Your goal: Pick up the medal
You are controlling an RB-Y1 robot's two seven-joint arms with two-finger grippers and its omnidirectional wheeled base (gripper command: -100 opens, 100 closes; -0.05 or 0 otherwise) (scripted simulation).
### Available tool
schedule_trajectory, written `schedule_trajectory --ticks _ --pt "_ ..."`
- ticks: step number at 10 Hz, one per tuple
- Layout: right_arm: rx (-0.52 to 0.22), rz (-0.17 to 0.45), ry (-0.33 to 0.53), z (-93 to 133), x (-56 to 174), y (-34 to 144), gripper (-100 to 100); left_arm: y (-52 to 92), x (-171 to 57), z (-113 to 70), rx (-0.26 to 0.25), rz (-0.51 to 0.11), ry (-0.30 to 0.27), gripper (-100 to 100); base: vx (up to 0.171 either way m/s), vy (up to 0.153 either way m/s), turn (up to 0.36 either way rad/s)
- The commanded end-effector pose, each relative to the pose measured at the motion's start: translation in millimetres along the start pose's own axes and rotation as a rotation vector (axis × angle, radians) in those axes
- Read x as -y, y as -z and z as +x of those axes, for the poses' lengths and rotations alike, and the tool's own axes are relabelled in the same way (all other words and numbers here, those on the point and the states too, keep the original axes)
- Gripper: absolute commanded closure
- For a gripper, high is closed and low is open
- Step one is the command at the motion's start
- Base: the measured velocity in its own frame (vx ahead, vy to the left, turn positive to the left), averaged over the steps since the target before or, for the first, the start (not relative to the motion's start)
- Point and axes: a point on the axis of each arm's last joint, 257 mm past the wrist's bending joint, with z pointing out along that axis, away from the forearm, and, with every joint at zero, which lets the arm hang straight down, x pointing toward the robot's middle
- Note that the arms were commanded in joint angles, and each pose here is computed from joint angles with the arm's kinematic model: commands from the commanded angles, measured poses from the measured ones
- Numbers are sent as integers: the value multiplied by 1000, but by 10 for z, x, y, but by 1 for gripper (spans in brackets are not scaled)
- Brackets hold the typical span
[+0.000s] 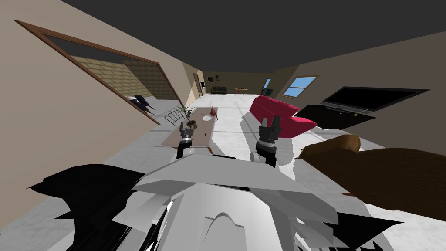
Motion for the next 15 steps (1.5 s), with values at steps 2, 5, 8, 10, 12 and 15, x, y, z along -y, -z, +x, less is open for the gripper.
schedule_trajectory --ticks 2,5,8,10,12,15 --pt "0 0 0 0 0 0 0 79 -147 -275 58 -34 28 -100 88 -97 52" --pt "0 0 0 0 0 0 0 159 -292 -724 154 -55 83 -100 101 -77 60" --pt "0 0 0 0 0 0 0 291 -455 -1036 227 -84 107 -100 100 -82 50" --pt "0 0 0 0 0 0 0 354 -501 -1260 281 -83 138 -100 91 -58 53" --pt "0 0 0 0 0 1 0 453 -570 -1504 344 -85 168 -100 129 -73 53" --pt "0 0 0 0 0 0 0 593 -660 -1760 415 -89 199 -100 74 -41 36"
